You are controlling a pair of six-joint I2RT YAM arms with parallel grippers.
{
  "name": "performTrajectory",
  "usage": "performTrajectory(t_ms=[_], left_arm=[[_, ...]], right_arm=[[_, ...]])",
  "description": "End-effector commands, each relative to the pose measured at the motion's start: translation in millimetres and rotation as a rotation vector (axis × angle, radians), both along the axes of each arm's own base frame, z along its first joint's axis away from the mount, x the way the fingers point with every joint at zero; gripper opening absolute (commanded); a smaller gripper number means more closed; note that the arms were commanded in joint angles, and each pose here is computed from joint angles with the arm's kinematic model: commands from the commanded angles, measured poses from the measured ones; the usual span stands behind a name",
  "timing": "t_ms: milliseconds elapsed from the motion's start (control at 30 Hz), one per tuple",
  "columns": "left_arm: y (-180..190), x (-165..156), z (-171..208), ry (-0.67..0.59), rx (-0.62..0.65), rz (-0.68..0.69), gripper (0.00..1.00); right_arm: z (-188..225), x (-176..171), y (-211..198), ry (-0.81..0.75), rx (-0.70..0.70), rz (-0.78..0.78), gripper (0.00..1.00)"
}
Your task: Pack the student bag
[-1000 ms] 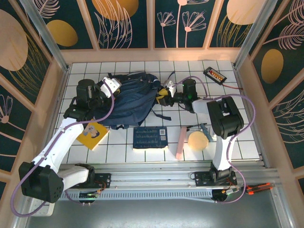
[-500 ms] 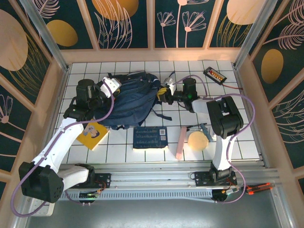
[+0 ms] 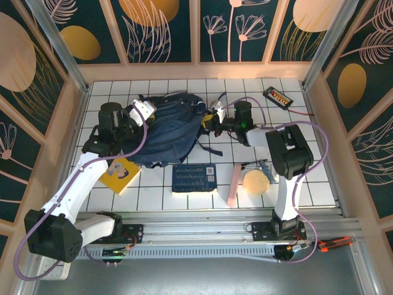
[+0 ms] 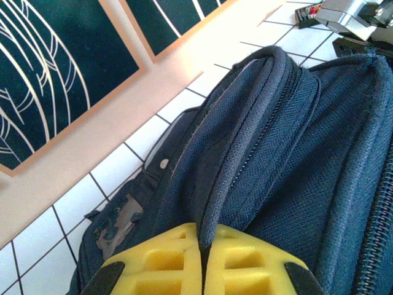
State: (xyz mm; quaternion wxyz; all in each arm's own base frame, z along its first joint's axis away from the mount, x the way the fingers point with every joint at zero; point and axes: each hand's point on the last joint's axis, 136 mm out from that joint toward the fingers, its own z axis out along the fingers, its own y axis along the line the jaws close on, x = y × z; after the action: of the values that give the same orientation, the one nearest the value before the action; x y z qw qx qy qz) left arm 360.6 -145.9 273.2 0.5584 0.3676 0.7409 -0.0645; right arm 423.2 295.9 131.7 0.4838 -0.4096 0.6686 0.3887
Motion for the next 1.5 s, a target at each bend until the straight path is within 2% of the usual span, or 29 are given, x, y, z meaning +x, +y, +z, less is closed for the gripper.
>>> performTrajectory(t_ms=[0,200,333,533,667,800,967,1100,1133,1267,1467], left_arm=[[0.8,4.8,50.2,-0.185,-0.059,0.011,0.0],[18.7,12.3,39.0,-0.187,0.015,0.112,0.0],[27.3,17.5,32.3,-0.189,0.062,0.177,0.0],[-1.4,22.6,8.2,-0.13,0.118,0.173,0.0],[-21.3,23.5,12.3,-0.145,0.046,0.15,0.0],[-28.6,23.3,9.1,-0.139,0.056,0.142,0.0],[-27.7,27.7,4.3,-0.122,0.065,0.192,0.0],[-42.7,27.7,-10.3,-0.085,0.076,0.19,0.0],[-47.2,30.3,-1.8,-0.1,0.068,0.193,0.0],[-59.0,33.8,-6.5,-0.109,0.105,0.212,0.0],[-64.9,44.1,-5.0,-0.064,0.049,0.259,0.0]], right_arm=[[11.7,0.1,-1.1,-0.028,0.0,-0.033,0.0],[8.6,-11.9,-10.9,0.017,-0.099,-0.049,0.0],[-2.4,-31.2,-14.2,0.08,-0.208,0.01,0.0],[-8.9,-64.8,-5.5,0.129,-0.335,0.129,0.0],[-3.3,-62.1,-4.8,0.213,-0.352,0.087,0.0],[6.0,-61.8,-7.7,0.313,-0.374,0.06,0.0],[13.0,-83.1,-4.9,0.396,-0.411,0.102,0.0],[12.2,-99.7,8.6,0.458,-0.448,0.15,0.0],[13.7,-102.6,12.5,0.463,-0.451,0.159,0.0],[20.0,-110.2,16.8,0.5,-0.472,0.163,0.0],[37.4,-121.8,28.0,0.607,-0.416,0.139,0.0]])
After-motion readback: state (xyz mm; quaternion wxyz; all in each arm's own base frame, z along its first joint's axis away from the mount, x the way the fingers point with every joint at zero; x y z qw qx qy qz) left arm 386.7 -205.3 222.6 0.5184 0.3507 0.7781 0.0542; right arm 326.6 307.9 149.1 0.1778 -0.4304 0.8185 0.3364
